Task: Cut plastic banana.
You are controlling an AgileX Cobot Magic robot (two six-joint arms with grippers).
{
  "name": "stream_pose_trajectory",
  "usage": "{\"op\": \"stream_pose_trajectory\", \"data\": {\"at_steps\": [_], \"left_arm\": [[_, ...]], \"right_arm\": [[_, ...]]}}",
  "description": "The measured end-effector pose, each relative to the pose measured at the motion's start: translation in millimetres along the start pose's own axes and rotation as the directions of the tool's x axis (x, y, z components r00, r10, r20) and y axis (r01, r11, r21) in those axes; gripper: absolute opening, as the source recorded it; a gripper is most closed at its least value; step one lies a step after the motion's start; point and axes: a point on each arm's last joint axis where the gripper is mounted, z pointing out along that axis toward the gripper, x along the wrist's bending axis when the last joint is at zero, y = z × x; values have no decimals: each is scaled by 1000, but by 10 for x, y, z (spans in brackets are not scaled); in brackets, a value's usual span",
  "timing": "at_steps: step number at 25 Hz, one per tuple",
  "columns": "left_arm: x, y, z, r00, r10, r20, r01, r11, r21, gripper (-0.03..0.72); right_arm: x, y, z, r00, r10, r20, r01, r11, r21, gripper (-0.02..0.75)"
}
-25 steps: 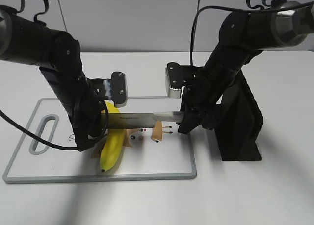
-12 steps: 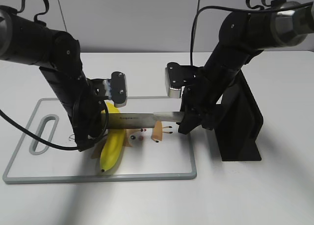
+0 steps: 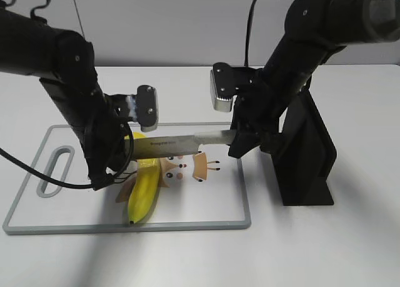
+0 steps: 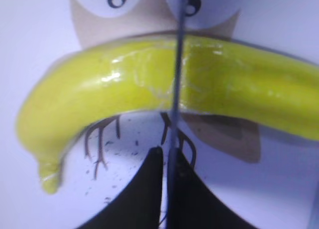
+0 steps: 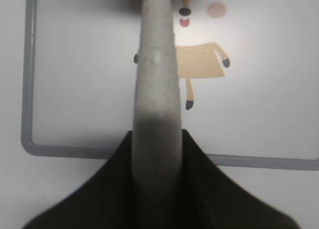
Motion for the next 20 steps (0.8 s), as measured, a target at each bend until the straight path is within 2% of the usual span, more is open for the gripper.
{"op": "stream_pose_trajectory", "data": {"at_steps": [8, 15, 16, 18, 20], "left_arm": [[-77, 69, -753, 990, 34, -136, -44, 996, -74, -16], [-169, 59, -1017, 988, 44, -151, -58, 995, -85, 4], [-174, 57, -1018, 988, 45, -146, -58, 995, -84, 40], [-180, 55, -1017, 989, 45, -139, -57, 995, -81, 166], [-191, 54, -1016, 991, 41, -127, -52, 995, -82, 375]], "right_arm": [[124, 233, -680, 988, -55, 142, 65, 996, -61, 163], [192, 290, -848, 984, -70, 163, 84, 994, -76, 163], [193, 288, -846, 984, -71, 163, 84, 994, -74, 163], [193, 285, -846, 984, -72, 163, 85, 994, -72, 163], [191, 284, -846, 984, -64, 165, 77, 994, -72, 162]]}}
